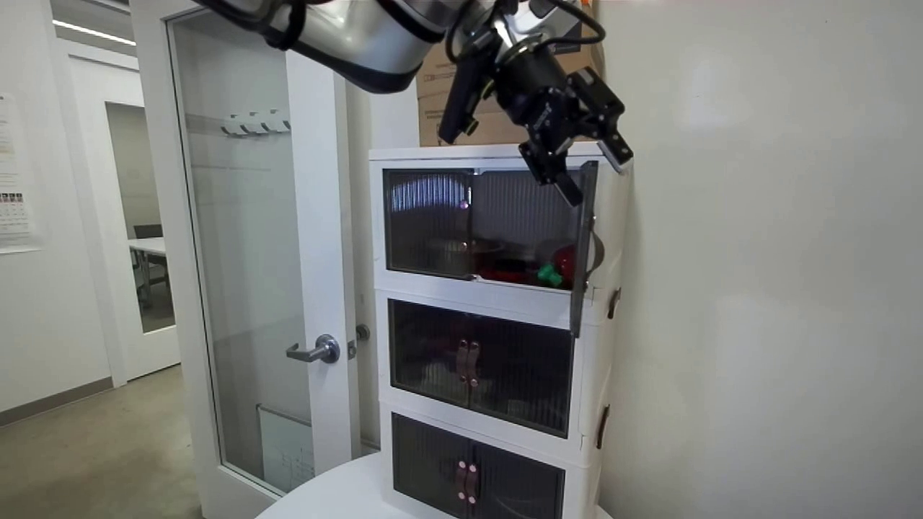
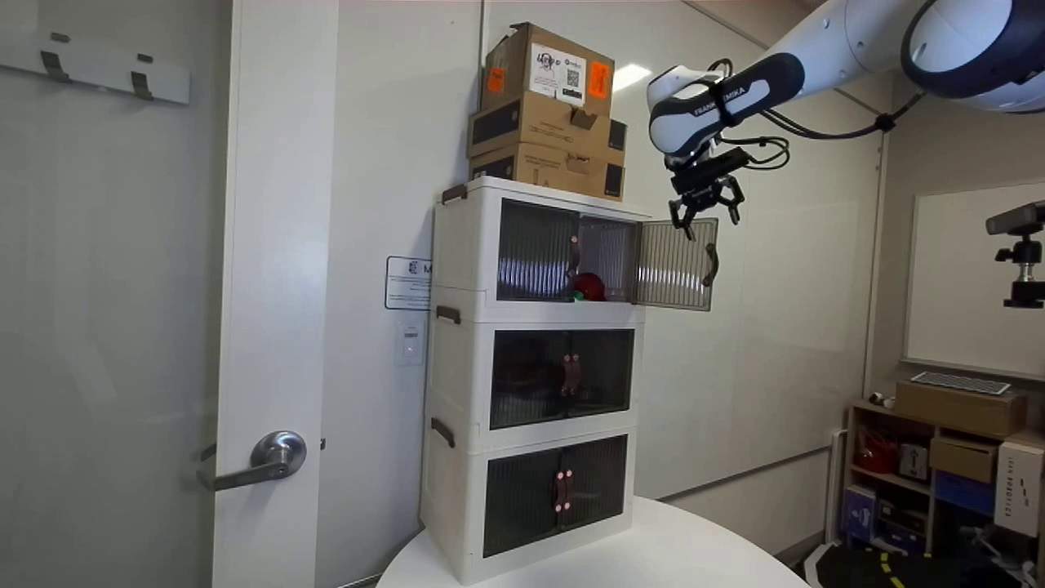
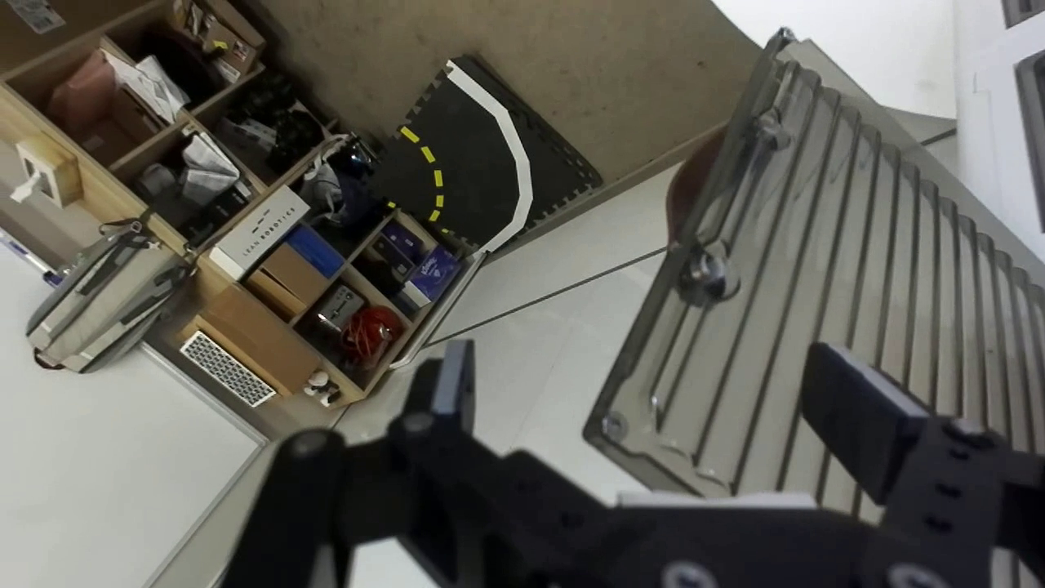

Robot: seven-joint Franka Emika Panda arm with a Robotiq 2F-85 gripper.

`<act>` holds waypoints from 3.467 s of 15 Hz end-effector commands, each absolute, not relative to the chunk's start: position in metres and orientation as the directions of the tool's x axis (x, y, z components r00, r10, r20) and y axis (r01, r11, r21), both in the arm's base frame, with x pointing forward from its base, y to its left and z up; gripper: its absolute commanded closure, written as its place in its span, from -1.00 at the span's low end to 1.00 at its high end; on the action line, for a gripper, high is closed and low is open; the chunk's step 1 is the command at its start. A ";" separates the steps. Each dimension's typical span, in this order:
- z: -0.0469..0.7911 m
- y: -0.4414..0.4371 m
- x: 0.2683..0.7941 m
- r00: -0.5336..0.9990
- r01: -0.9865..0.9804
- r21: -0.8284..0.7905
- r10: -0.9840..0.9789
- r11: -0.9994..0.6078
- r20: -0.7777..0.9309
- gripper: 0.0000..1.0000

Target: Open the top cabinet doors

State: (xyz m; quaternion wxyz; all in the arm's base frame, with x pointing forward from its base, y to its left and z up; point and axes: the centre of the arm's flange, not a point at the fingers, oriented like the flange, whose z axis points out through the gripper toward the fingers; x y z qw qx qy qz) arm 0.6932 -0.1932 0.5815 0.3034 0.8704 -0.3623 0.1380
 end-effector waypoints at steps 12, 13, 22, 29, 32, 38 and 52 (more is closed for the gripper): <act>0.704 -0.181 0.652 0.517 -0.812 0.315 -0.353 -0.492 0.780 -1.00; 0.714 -0.174 0.650 0.513 -0.799 0.297 -0.334 -0.523 0.790 -1.00; 0.721 -0.087 0.675 0.624 -0.546 0.237 -0.202 -0.804 0.755 -1.00; 0.677 -0.017 0.708 0.725 -0.327 0.261 -0.064 -0.908 0.686 -1.00; 0.650 0.012 0.722 0.751 -0.295 0.294 -0.030 -0.909 0.660 -1.00; 0.585 0.065 0.739 0.785 -0.337 0.481 0.040 -0.809 0.619 -1.00; 0.486 0.120 0.724 0.652 -0.658 0.416 -0.198 -0.627 0.732 -1.00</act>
